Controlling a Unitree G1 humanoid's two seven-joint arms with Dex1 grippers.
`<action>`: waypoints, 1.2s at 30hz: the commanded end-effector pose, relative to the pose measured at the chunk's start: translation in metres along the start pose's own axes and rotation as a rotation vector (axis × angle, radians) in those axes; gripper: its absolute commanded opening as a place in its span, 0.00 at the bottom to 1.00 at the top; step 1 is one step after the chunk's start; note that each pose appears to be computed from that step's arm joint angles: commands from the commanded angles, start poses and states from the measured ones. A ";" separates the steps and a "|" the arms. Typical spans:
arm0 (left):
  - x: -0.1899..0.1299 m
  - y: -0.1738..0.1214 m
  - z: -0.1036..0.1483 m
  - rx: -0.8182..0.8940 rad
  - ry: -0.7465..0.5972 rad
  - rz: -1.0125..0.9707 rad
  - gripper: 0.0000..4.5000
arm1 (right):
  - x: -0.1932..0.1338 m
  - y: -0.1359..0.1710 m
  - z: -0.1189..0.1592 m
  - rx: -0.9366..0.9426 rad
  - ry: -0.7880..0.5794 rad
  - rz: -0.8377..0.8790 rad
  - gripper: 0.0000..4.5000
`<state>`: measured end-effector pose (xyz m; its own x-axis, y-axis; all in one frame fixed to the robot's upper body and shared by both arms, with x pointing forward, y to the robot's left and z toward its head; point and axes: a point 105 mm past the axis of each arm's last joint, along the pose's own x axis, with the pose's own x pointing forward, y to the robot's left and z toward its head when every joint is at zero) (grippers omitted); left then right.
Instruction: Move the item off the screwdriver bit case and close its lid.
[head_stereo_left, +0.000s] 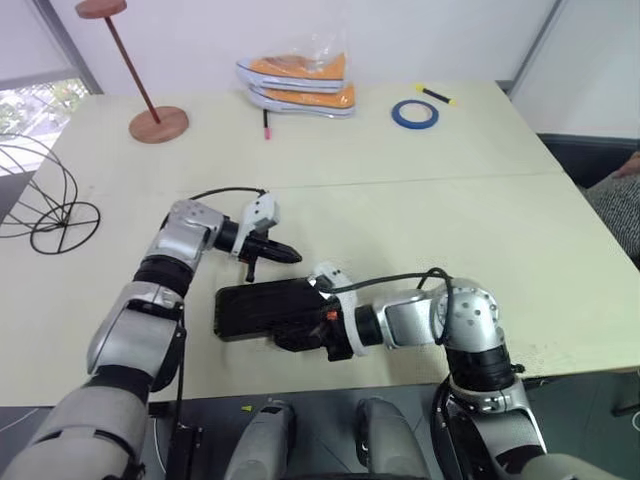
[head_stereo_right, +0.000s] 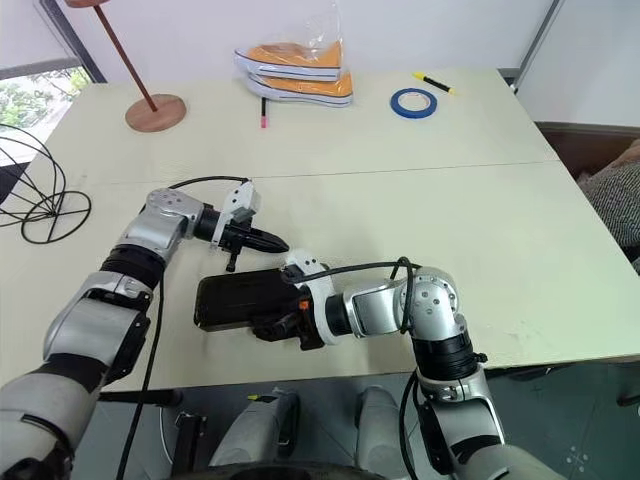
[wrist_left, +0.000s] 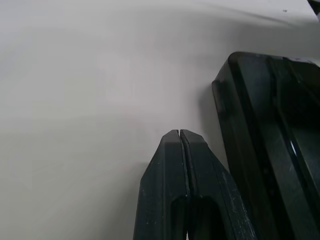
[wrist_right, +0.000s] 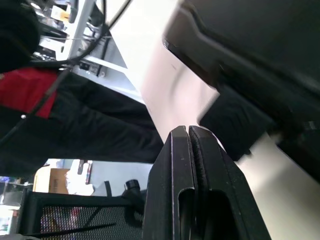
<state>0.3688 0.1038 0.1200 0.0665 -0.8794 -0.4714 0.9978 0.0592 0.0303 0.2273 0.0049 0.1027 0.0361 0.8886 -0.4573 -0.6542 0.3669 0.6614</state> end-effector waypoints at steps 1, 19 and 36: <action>-0.001 -0.001 0.008 0.056 -0.008 0.000 0.00 | 0.002 0.008 -0.003 0.005 0.012 0.026 0.01; -0.010 -0.023 -0.029 0.160 0.151 -0.060 0.00 | 0.005 0.002 0.007 -0.057 -0.085 -0.211 0.01; -0.006 -0.019 -0.027 0.187 0.167 -0.065 0.00 | 0.013 -0.005 0.002 0.049 -0.135 -0.266 0.01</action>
<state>0.3485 0.1214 0.0979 0.0185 -0.8013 -0.5980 0.9877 -0.0783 0.1355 0.2314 0.0131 0.0923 0.2831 0.7824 -0.5547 -0.5921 0.5976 0.5407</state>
